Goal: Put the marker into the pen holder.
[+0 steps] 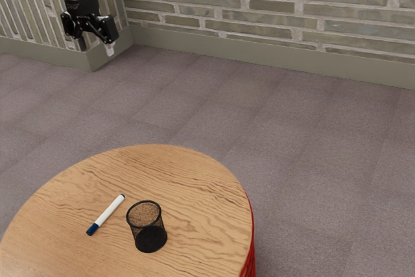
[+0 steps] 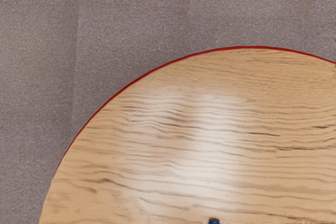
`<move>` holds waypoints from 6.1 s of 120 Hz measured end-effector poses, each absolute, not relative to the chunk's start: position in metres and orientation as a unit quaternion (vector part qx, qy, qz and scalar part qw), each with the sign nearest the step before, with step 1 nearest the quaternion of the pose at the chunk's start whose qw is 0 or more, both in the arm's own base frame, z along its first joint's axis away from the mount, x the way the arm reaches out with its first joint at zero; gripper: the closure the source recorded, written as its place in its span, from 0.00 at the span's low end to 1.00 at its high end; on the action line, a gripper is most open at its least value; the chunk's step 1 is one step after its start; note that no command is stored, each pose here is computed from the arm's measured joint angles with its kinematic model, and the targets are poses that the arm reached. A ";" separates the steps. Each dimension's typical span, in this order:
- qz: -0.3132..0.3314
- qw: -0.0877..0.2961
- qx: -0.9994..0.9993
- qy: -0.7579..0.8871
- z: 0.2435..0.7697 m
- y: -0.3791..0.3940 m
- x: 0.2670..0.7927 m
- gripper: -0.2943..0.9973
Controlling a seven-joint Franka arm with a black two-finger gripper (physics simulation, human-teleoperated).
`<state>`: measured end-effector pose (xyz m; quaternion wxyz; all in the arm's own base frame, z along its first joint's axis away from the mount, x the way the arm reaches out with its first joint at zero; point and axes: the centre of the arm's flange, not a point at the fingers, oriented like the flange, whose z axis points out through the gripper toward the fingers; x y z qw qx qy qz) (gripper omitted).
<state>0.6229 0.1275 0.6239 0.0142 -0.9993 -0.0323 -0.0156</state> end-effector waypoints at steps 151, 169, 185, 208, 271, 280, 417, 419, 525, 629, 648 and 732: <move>0.072 0.005 -0.996 0.058 0.332 0.121 0.574 0.25; 0.091 -0.007 -0.994 0.066 0.313 0.116 0.530 0.25; 0.097 -0.008 -0.991 0.087 0.292 0.109 0.488 0.25; 0.087 0.001 -0.988 0.126 0.270 0.093 0.465 0.25; 0.111 -0.014 -0.993 0.049 0.253 0.080 0.437 0.25; 0.113 -0.014 -0.993 0.040 0.251 0.076 0.435 0.25; 0.103 0.008 -0.994 -0.023 0.241 0.073 0.438 0.85; 0.102 0.009 -0.994 -0.024 0.242 0.073 0.438 0.84; 0.123 0.055 -0.986 0.101 0.407 -0.047 0.508 0.84; 0.287 0.062 -0.950 0.107 0.427 -0.048 0.507 0.84; 0.300 0.063 -0.945 0.116 0.418 -0.054 0.501 0.84; 0.313 0.059 -0.932 0.173 0.399 -0.123 0.504 0.84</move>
